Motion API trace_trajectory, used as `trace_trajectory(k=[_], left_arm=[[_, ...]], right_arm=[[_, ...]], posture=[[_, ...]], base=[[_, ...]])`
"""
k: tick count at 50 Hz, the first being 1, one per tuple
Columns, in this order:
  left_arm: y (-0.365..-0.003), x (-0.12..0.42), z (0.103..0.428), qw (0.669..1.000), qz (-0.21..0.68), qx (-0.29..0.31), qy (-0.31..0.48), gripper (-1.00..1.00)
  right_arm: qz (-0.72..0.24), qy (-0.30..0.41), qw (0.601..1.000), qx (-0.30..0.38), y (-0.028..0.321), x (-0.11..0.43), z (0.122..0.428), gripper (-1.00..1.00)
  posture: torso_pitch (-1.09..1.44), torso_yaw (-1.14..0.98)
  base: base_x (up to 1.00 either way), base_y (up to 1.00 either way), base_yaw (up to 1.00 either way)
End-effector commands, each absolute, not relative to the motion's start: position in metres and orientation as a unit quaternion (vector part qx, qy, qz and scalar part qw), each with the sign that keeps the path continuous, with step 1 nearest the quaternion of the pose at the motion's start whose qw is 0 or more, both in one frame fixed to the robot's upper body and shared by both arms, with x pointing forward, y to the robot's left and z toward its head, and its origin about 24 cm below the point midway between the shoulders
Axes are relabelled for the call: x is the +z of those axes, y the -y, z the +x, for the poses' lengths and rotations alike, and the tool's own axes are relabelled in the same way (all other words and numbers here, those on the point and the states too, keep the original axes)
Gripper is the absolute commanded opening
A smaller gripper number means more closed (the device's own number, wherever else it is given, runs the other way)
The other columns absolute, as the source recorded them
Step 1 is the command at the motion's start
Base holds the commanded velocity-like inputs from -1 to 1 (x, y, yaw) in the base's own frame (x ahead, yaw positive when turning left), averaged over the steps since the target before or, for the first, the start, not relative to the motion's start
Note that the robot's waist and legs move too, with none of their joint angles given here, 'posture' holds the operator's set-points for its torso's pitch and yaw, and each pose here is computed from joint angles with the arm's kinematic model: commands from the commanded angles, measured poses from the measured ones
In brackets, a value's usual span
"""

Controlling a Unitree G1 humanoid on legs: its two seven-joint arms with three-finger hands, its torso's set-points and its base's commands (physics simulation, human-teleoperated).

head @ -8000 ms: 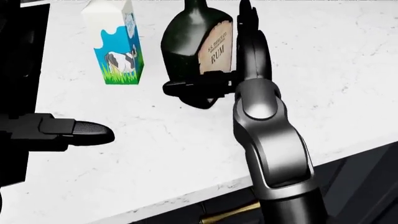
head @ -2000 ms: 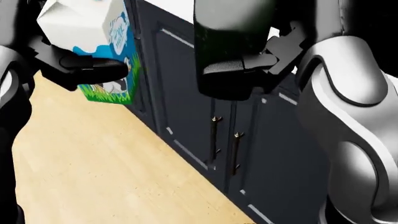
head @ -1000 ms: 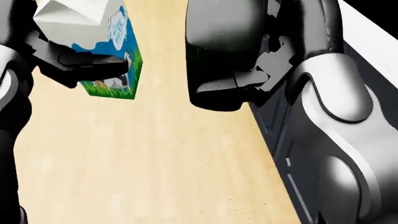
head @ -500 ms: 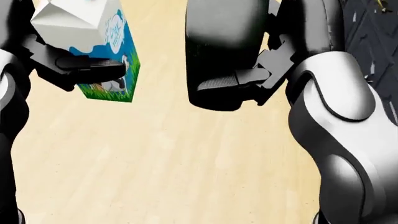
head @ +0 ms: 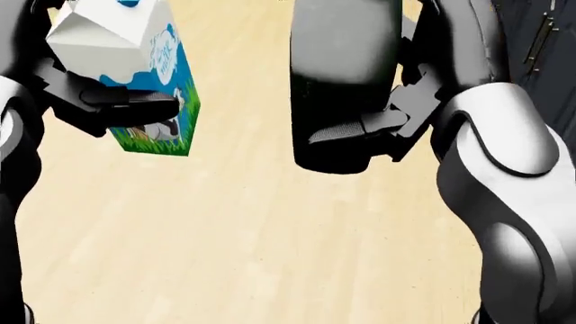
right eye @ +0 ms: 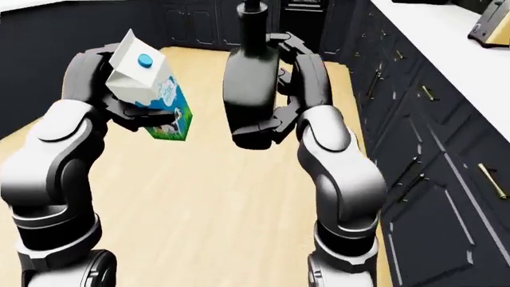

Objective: Move the drinks to the dining counter.

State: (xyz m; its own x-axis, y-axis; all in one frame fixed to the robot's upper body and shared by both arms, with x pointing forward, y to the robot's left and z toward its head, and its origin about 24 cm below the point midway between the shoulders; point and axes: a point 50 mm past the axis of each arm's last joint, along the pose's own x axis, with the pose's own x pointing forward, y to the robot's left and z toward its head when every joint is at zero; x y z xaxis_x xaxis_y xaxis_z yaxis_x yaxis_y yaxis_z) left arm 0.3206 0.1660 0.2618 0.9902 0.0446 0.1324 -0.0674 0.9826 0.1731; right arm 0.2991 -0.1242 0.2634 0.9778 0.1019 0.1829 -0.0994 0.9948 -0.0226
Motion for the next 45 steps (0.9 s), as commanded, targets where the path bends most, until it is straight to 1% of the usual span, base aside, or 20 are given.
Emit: trace_trajectory(k=[1,8,24,35,45], left_arm=[[-0.163,0.286,0.314,0.987,0.089,0.025,0.128,-1.0],[-0.164,0.287,0.313,0.987,0.09,0.026,0.13,-1.0],[-0.163,0.284,0.313,0.987,0.09,0.026,0.127,-1.0],[-0.159,0.286,0.313,0.987,0.095,0.023,0.13,-1.0],[-0.16,0.286,0.312,0.987,0.093,0.022,0.131,-1.0]], right_arm=[[-0.002,0.155,0.987,0.032,0.133,0.285,0.291,-1.0],[-0.009,0.155,0.987,0.035,0.136,0.282,0.29,-1.0],[-0.025,0.157,0.986,0.038,0.13,0.278,0.29,-1.0],[-0.021,0.154,0.987,0.043,0.129,0.274,0.289,-1.0],[-0.013,0.166,0.984,0.062,0.124,0.277,0.284,-1.0]], posture=[[0.0,0.0],[0.0,0.0],[0.0,0.0],[0.0,0.0],[0.0,0.0]], base=[[1.0,0.0,0.0],[1.0,0.0,0.0],[1.0,0.0,0.0],[1.0,0.0,0.0],[0.0,0.0,1.0]])
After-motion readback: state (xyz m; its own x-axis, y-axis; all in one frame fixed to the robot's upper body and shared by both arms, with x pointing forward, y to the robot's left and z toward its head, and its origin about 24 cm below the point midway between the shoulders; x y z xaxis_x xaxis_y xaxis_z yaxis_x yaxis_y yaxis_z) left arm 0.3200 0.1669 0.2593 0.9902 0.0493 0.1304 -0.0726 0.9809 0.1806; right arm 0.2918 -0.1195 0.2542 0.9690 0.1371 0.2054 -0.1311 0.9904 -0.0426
